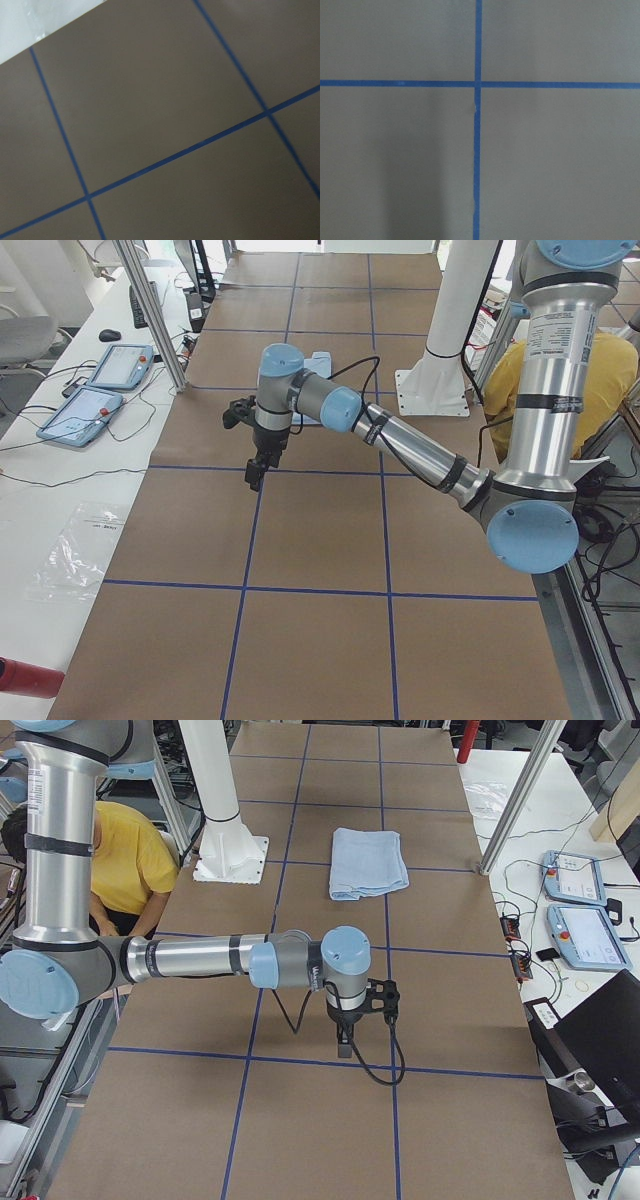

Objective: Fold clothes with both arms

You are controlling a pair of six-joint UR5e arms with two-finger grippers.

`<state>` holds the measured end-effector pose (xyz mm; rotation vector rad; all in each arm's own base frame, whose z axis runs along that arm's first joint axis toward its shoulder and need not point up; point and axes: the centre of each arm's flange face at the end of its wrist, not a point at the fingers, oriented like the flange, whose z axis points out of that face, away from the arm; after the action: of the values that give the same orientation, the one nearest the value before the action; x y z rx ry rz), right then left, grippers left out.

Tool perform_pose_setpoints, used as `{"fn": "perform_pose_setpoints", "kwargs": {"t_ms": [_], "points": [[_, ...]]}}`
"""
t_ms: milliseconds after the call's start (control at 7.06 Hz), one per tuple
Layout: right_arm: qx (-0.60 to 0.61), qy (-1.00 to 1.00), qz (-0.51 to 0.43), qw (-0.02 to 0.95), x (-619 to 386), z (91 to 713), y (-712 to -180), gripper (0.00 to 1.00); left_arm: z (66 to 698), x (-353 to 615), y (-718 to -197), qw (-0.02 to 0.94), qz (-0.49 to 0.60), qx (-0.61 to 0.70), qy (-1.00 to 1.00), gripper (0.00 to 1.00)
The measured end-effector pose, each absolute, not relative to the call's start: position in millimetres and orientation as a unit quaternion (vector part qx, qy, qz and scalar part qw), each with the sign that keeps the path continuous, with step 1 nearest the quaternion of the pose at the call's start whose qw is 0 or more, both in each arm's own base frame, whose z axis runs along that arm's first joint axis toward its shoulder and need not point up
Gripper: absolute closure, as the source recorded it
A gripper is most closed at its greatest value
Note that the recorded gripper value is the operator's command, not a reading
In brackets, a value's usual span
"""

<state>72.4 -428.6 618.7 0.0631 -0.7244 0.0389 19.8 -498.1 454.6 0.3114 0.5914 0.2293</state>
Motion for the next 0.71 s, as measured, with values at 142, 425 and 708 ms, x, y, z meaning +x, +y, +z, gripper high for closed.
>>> {"fn": "perform_pose_setpoints", "kwargs": {"t_ms": [142, 425, 708], "points": [[0.031, -0.359, 0.026, 0.933, 77.0, 621.8, -418.3, 0.0, 475.1, 6.4, -490.1, 0.935, 0.098, 0.136, 0.314, 0.0], [0.014, -0.358, 0.026, 0.933, 73.2, 609.2, -428.7, 0.0, 510.4, -6.7, -482.0, 0.926, 0.074, 0.082, 0.36, 0.0], [0.004, -0.341, 0.024, 0.94, 72.4, 607.0, -434.5, 0.0, 543.4, -18.2, -469.4, 0.923, 0.101, 0.067, 0.366, 0.0]]}}
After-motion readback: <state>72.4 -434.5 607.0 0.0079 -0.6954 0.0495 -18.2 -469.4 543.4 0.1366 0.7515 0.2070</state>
